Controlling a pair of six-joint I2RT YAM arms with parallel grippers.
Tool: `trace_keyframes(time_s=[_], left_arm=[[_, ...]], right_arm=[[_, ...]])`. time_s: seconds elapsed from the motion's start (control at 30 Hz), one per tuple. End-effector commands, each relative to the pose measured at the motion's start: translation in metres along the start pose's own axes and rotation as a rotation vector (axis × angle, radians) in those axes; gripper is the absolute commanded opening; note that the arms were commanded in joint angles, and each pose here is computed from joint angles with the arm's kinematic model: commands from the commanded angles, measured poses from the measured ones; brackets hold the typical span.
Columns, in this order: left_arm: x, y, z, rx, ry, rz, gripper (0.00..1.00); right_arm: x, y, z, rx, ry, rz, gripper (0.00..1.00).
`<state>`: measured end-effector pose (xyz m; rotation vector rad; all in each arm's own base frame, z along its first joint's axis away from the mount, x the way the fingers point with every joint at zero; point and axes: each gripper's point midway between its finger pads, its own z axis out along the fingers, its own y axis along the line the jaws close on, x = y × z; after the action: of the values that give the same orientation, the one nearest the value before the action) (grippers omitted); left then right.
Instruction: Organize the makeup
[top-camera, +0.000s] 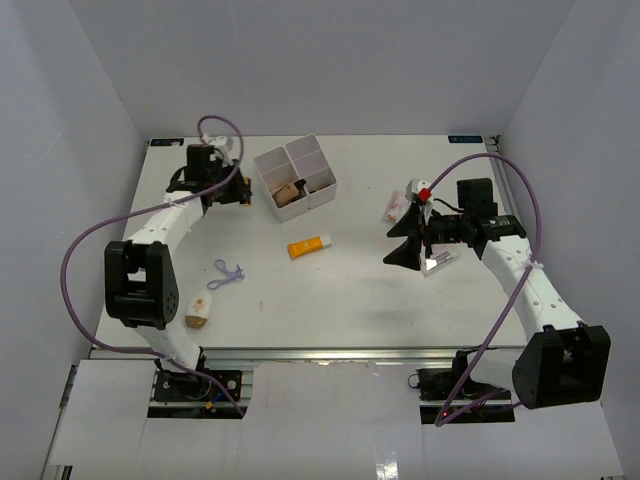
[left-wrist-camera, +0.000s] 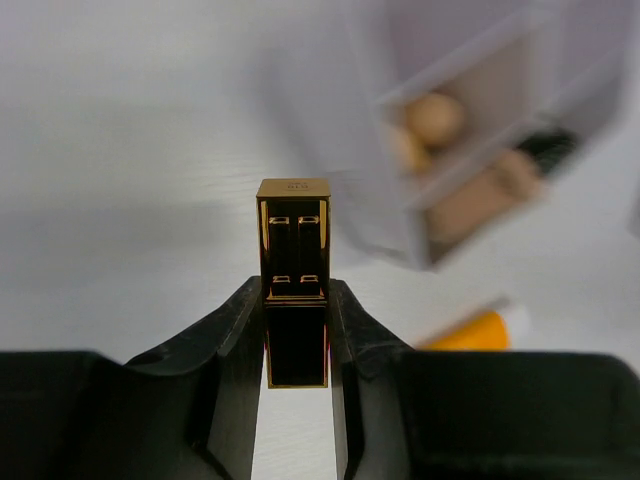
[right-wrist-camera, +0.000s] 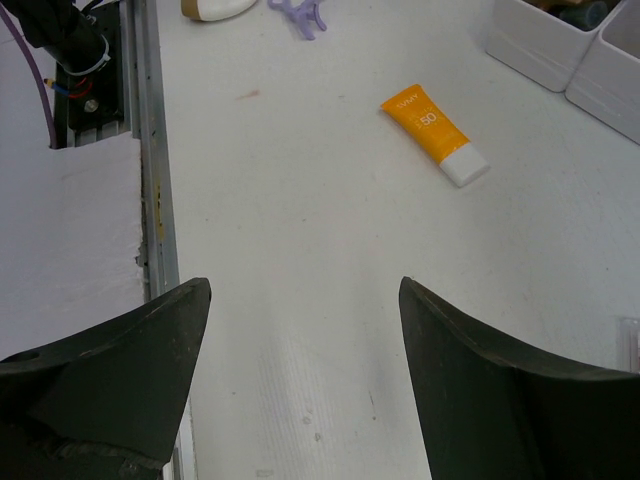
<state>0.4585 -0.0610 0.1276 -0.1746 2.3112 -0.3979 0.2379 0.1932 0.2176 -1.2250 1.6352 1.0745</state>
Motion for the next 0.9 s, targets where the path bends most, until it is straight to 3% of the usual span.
trace_keyframes(time_s=[0.0,0.13,0.4,0.87], left_arm=[[-0.02,-0.166,-0.047,0.447,-0.141,0.407,0.06],[-0.016,-0.21,-0.042,0.502,-0.152,0.553,0.06],[-0.024,-0.252,0.016,0.394,-0.155,0.756,0.07],[-0.021,-0.234,0.078,0.229,-0.114,0.888,0.1]], right_arm=[[0.002,-0.004,-0.002,-0.012,-0.025,0.016,0.82],[0.007,-0.009,-0.002,-0.005,-0.019,0.037,0.82],[0.012,-0.014,-0.003,0.004,-0.019,0.058,0.82],[0.013,-0.012,-0.001,-0.018,-0.032,0.076,0.83]])
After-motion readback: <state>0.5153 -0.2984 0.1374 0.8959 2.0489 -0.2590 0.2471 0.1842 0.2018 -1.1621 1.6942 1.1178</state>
